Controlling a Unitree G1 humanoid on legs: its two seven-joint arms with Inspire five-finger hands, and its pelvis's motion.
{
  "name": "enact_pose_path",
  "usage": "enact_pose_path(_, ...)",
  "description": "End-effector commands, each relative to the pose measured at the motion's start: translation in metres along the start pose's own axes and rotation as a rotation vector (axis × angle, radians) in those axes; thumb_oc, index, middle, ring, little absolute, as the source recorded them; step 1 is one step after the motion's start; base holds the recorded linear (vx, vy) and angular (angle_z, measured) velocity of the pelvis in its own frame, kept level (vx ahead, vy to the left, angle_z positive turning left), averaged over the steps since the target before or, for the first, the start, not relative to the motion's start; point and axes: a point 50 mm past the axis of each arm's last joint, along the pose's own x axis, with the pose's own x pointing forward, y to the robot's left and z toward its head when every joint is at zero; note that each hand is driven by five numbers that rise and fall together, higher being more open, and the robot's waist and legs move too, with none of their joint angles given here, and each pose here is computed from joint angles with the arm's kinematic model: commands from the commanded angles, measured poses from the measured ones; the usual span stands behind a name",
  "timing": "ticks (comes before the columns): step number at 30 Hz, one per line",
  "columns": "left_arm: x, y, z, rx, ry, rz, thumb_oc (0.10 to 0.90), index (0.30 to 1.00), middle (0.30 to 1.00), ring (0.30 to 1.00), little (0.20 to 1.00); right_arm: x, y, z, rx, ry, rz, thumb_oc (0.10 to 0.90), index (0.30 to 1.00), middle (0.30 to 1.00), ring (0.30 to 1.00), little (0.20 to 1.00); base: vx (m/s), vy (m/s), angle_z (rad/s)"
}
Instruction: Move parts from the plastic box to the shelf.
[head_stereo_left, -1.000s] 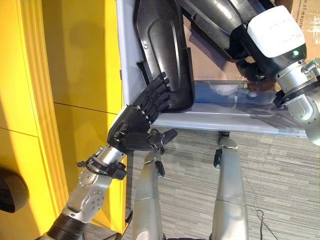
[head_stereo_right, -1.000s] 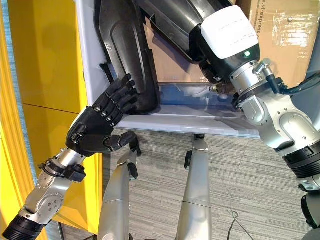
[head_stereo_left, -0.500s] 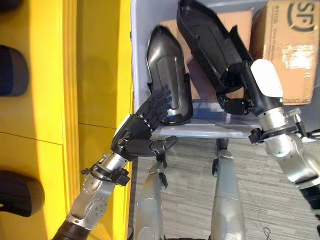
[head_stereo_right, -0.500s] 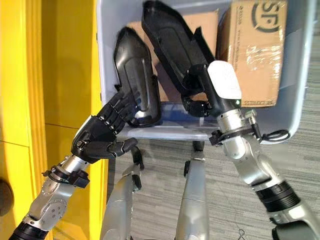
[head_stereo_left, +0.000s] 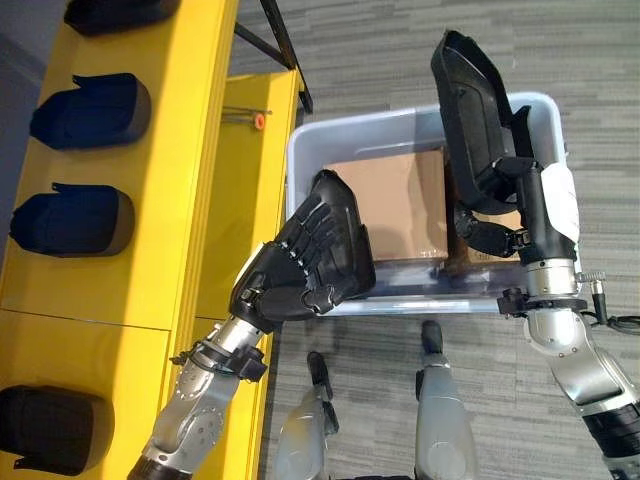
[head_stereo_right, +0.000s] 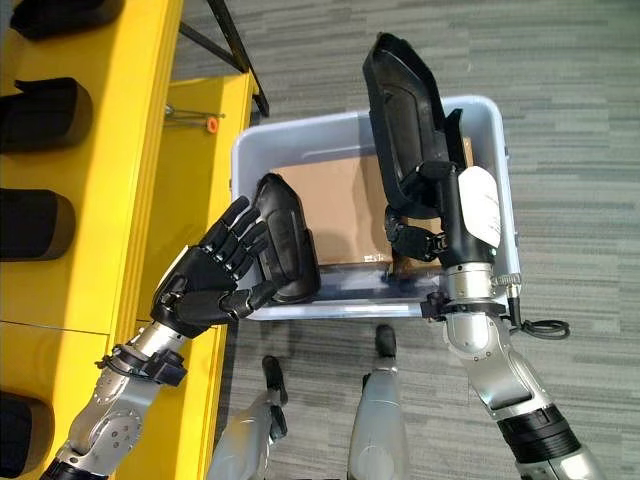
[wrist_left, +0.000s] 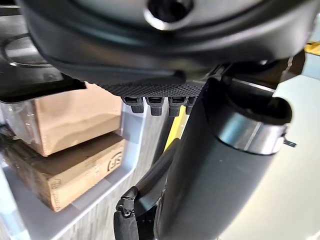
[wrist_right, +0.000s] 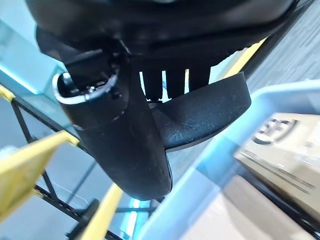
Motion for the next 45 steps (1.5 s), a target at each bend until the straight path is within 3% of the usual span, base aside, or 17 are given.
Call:
enact_pose_path(1, -0.002, -0.012, 0.023, 0.089, -0.095, -0.08, 0.9, 1.0, 1.0, 1.0, 1.0, 0.008, -0.015, 0.046, 0.188, -0.255, -0.138, 0.4, 0.3, 0.3, 0.3, 0.3, 0.1, 0.005, 0.01)
enact_pose_path(10, -0.012, -0.009, 0.012, 0.062, -0.027, -0.056, 0.9, 1.0, 1.0, 1.0, 1.0, -0.011, 0.007, 0.059, 0.29, -0.284, 0.051, 0.4, 0.3, 0.3, 0.3, 0.3, 0.12, 0.002, 0.06)
enact_pose_path(17, -0.016, -0.005, 0.017, 0.082, -0.036, -0.046, 0.9, 1.0, 1.0, 1.0, 1.0, -0.014, 0.019, 0.063, 0.361, -0.256, 0.1, 0.4, 0.3, 0.3, 0.3, 0.3, 0.03, 0.068, 0.12)
enact_pose_path(30, 0.005, -0.038, 0.024, 0.081, -0.026, -0.35, 0.9, 1.0, 1.0, 1.0, 1.0, -0.029, 0.004, 0.068, 0.316, -0.235, -0.069, 0.4, 0.3, 0.3, 0.3, 0.3, -0.01, 0.055, 0.29)
enact_pose_path(41, 0.007, -0.041, 0.029, 0.052, -0.117, -0.331, 0.9, 1.0, 1.0, 1.0, 1.0, -0.032, -0.002, 0.066, 0.271, -0.308, -0.073, 0.4, 0.3, 0.3, 0.3, 0.3, -0.11, -0.081, 0.72)
enact_pose_path(45, 0.014, -0.049, 0.027, 0.033, -0.132, -0.428, 0.9, 1.0, 1.0, 1.0, 1.0, -0.037, -0.011, 0.057, 0.198, -0.271, -0.124, 0.4, 0.3, 0.3, 0.3, 0.3, -0.16, -0.002, 1.03)
